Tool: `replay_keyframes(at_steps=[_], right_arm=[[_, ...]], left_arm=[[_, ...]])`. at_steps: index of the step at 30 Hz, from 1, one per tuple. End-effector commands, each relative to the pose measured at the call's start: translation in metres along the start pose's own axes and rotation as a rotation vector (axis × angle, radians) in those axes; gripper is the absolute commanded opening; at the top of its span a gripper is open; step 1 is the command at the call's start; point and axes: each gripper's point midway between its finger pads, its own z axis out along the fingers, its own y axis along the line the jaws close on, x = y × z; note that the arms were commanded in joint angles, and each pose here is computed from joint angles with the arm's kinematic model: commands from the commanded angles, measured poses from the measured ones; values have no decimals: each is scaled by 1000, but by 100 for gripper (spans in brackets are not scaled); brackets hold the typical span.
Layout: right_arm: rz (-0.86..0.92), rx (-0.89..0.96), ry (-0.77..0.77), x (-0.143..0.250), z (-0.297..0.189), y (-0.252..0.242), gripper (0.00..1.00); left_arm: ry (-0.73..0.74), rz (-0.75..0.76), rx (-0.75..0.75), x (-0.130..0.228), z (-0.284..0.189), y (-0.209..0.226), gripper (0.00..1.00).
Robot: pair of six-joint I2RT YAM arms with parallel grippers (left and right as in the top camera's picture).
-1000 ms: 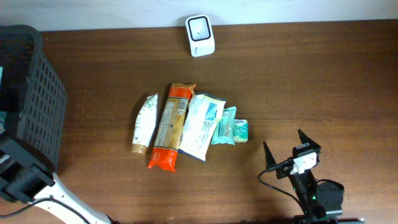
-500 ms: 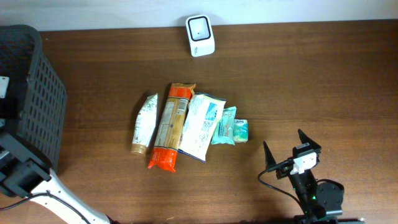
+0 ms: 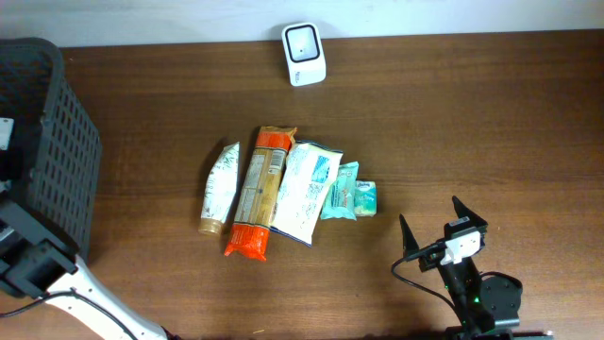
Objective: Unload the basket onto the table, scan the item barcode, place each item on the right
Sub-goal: 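Pick another small green tissue pack with the left gripper, place right of items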
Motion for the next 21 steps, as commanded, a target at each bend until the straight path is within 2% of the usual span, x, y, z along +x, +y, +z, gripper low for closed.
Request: replay_keyframes(at_steps=[1,4,8,11,14,18,21], right_arm=[[12,1,5,3,0,0,99],[12,1,5,3,0,0,99],[12,1,5,3,0,0,98],[12,1,5,3,0,0,99],[12,1,5,3,0,0,99],[12,1,5,3,0,0,98],[12,1,5,3,0,0,99]], left_arm=[[-6,-28,-36,-9,-16,1,0],[-108,-74,-94,-37,-67,13,0],[-244,-207,-148,-62,-141,26,0],[-399,-330,-175,-80,-222,28,0],[-565,-389,-164,-95,-309,10,0],[-690,-319,-22,-100,-396,-66,0],[-647,-218,145,-91,-418,-144,0]])
